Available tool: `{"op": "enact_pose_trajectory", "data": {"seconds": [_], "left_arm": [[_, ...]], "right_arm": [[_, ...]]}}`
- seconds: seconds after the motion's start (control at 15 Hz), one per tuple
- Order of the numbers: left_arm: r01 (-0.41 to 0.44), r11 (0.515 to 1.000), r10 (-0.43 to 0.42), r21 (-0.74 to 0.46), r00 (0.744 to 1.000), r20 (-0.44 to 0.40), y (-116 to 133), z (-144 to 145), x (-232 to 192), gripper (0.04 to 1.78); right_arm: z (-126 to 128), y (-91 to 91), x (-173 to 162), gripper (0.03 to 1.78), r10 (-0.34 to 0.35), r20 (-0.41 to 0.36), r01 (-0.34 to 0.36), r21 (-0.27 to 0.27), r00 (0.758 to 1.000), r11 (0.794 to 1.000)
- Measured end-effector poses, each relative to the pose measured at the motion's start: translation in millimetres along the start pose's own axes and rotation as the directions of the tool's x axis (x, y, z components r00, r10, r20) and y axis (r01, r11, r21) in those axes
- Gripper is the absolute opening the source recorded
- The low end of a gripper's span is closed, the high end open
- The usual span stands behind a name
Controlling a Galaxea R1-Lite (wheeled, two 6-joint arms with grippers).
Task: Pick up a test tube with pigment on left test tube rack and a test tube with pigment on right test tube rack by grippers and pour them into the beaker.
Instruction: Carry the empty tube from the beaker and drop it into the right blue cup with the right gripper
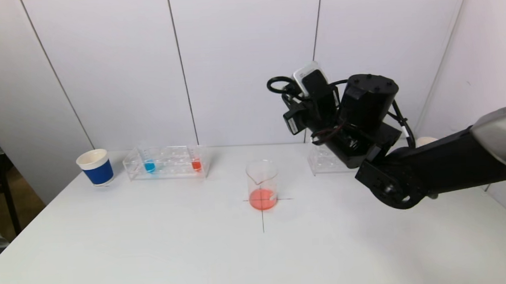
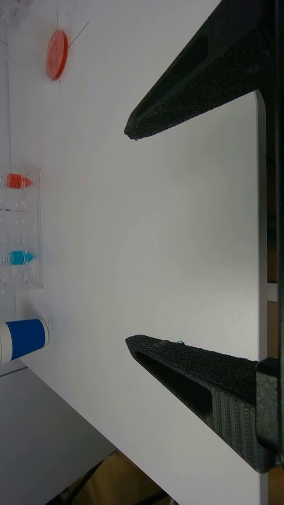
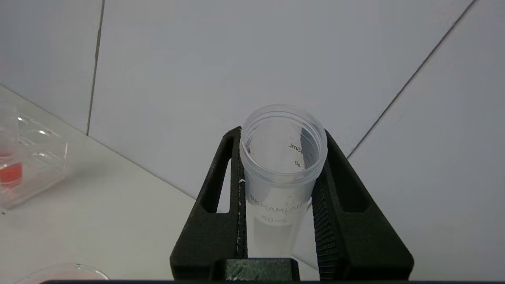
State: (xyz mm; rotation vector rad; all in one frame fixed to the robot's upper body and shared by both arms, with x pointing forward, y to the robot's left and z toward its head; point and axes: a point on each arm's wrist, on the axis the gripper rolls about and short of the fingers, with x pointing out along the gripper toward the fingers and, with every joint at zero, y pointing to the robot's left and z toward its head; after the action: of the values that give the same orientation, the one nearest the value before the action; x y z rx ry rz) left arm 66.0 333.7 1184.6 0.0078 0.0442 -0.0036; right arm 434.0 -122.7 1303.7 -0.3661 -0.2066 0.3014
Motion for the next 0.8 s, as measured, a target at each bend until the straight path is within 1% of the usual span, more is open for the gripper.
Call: {"op": "enact_pose_trajectory", "data": {"seconds": [0.07,0.13,0.27,0.4,0.53,0.67,0.8], "left_arm": [[0.000,1.000,0.000,0.000,1.000,0.000,0.0,0.0,0.0,1.73],[0.000,1.000,0.000,0.000,1.000,0.000,0.0,0.0,0.0,1.73],[0.000,1.000,0.000,0.000,1.000,0.000,0.0,0.0,0.0,1.73],[0.000,1.000,0.000,0.000,1.000,0.000,0.0,0.0,0.0,1.73],[0.000,1.000,0.000,0.000,1.000,0.000,0.0,0.0,0.0,1.73],[0.000,1.000,0.000,0.000,1.000,0.000,0.0,0.0,0.0,1.73],[0.000,1.000,0.000,0.000,1.000,0.000,0.0,0.0,0.0,1.73]], "right_arm": [[2.3,-8.8,1.3,0.52,-0.014,-0.010,0.014,0.035,1.000,0.999],[2.8,-18.4,2.6,0.52,-0.034,-0.023,0.035,0.051,0.999,0.998],[1.1,-40.3,4.9,0.52,-0.085,-0.038,0.087,0.068,0.996,0.994],[-3.5,-59.5,5.4,0.52,-0.115,-0.068,0.122,0.108,0.991,0.987],[-6.3,-74.2,4.2,0.52,-0.132,-0.101,0.147,0.158,0.986,0.976],[-7.0,-89.0,2.2,0.52,-0.146,-0.115,0.166,0.186,0.982,0.968],[-9.7,-103.6,0.3,0.52,-0.166,-0.128,0.189,0.194,0.978,0.963]]}}
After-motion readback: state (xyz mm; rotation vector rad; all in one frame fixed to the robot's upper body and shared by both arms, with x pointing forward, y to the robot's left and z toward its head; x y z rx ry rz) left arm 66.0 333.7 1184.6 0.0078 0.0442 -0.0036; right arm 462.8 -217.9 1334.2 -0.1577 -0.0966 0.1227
